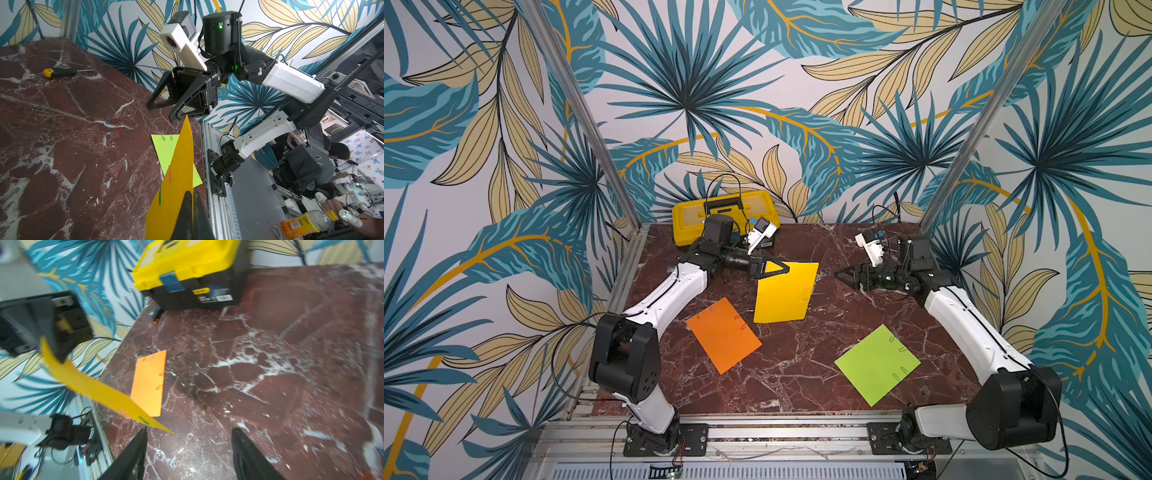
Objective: Unclip the paperclips from the documents
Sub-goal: Place the paper clip at the center of the board, then adjust the document, then remove the paper clip from the document, then place the paper clip at the center of the board.
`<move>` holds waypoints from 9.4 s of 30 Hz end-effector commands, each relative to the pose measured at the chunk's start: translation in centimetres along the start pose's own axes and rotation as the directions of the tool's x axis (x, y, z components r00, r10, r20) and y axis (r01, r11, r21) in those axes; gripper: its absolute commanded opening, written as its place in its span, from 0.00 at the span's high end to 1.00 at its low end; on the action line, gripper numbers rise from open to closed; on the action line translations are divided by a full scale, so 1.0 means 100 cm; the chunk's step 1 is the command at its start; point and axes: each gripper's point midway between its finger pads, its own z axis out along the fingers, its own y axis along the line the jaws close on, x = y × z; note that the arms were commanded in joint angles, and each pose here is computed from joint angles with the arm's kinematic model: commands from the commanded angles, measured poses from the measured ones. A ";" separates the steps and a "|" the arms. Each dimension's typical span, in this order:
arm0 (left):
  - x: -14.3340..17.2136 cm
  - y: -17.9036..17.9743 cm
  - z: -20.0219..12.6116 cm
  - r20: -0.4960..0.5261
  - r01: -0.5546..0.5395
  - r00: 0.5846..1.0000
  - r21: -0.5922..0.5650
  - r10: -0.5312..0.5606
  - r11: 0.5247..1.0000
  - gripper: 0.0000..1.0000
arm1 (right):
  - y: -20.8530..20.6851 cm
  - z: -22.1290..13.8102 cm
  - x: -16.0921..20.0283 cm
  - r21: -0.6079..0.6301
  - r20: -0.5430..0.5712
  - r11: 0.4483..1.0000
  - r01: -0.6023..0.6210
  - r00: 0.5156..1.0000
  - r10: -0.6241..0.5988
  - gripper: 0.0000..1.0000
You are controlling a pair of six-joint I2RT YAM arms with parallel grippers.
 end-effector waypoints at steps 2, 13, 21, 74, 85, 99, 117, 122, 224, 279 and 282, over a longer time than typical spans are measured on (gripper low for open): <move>-0.015 -0.015 0.002 0.002 -0.036 0.999 0.056 0.036 0.998 1.00 | 0.048 -0.002 -0.006 -0.200 0.090 0.965 0.169 0.984 -0.154 0.33; -0.021 -0.024 0.013 -0.011 -0.050 0.999 0.099 0.051 0.994 1.00 | 0.074 0.013 -0.021 -0.299 0.117 0.924 0.240 0.970 -0.215 0.32; -0.022 -0.024 0.014 -0.011 -0.051 0.999 0.097 0.052 0.994 1.00 | 0.093 0.023 -0.028 -0.399 0.130 0.887 0.231 0.972 -0.194 0.44; -0.019 0.005 0.008 0.016 0.043 0.999 -0.022 -0.042 0.999 0.73 | 0.073 0.012 -0.083 -0.332 0.275 0.930 0.158 0.959 -0.065 1.00; -0.020 0.009 0.008 0.023 0.048 0.999 -0.034 -0.047 0.998 0.97 | 0.069 0.012 -0.073 -0.305 0.241 0.941 0.150 0.968 -0.076 0.92; -0.020 0.003 0.004 0.027 0.030 0.999 -0.026 -0.029 0.999 1.00 | 0.056 0.018 -0.039 -0.326 0.128 0.943 0.071 0.991 -0.031 0.45; -0.019 0.004 0.005 0.027 0.029 0.999 -0.024 -0.029 0.999 1.00 | 0.059 0.024 -0.027 -0.418 0.101 0.908 0.004 0.994 0.042 0.59; -0.020 0.002 0.004 0.027 0.026 0.999 -0.021 -0.025 0.999 1.00 | 0.054 0.028 -0.022 -0.399 0.081 0.917 -0.005 0.996 0.040 0.62; -0.016 0.000 -0.017 0.052 0.013 0.999 -0.049 -0.010 0.999 1.00 | 0.063 0.021 -0.026 -0.477 0.070 0.879 -0.017 0.996 0.058 0.95; -0.015 0.005 -0.021 0.058 0.019 0.998 -0.065 -0.015 0.998 1.00 | -0.014 0.016 0.009 -0.187 -0.024 0.965 -0.185 0.983 0.184 0.94; -0.014 0.006 -0.021 0.057 0.022 0.998 -0.064 -0.019 0.998 1.00 | -0.048 0.019 0.022 -0.045 -0.048 0.962 -0.270 0.962 0.268 0.94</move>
